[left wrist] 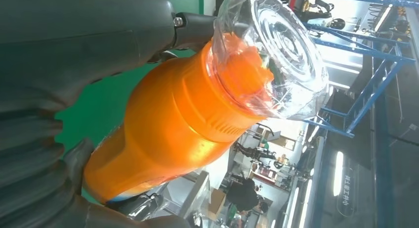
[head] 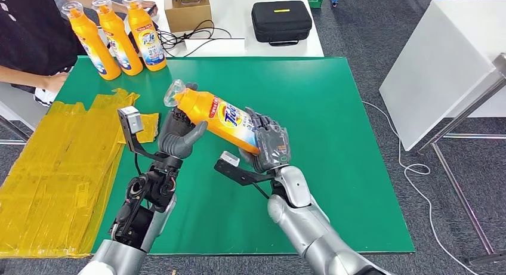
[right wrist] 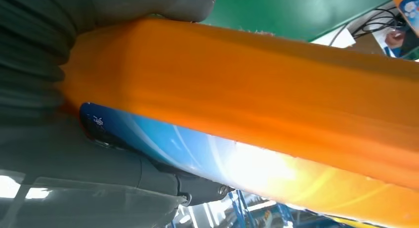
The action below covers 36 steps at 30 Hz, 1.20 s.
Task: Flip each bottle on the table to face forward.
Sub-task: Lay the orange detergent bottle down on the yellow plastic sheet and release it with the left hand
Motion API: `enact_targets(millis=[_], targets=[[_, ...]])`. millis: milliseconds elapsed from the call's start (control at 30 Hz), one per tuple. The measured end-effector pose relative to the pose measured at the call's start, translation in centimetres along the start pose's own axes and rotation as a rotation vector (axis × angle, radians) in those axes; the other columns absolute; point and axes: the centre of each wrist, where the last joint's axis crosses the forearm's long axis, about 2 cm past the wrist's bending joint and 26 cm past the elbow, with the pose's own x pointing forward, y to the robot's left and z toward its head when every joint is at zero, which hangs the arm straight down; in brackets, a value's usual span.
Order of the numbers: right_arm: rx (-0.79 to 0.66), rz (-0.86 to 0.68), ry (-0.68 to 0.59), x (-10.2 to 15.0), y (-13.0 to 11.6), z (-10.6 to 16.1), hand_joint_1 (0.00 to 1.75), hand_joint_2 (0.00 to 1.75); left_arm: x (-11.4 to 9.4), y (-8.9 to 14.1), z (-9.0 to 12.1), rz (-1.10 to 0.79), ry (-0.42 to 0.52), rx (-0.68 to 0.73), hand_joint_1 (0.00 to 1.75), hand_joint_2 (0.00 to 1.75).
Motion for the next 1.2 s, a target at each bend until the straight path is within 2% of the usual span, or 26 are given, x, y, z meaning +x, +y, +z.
enact_targets(millis=[333, 700, 733, 833, 867, 1200], targets=[[-0.023, 0.030, -0.131, 2.0, 0.7, 0.6, 1.75, 1.75, -0.1, 0.2, 0.1, 0.069, -0.021, 0.007, 0.00, 1.75], [-0.014, 0.019, -0.213, 3.4, 1.1, 1.2, 1.75, 1.75, -0.8, 1.8, 0.3, 0.114, -0.024, 0.038, 0.00, 1.75], [-0.012, 0.018, -0.217, 3.4, 1.2, 1.3, 1.75, 1.75, -0.8, 2.0, 0.3, 0.114, -0.024, 0.042, 0.15, 1.75], [-0.006, 0.016, -0.222, 3.5, 1.3, 1.4, 1.75, 1.75, -1.0, 2.3, 0.5, 0.112, -0.027, 0.056, 1.45, 1.75], [-0.003, 0.014, -0.223, 3.6, 1.3, 1.5, 1.75, 1.75, -1.0, 2.4, 0.5, 0.110, -0.030, 0.061, 1.73, 1.75], [0.021, 0.006, -0.232, 3.9, 1.7, 1.6, 1.75, 1.75, -1.0, 2.8, 0.8, 0.075, -0.051, 0.098, 1.75, 1.75]])
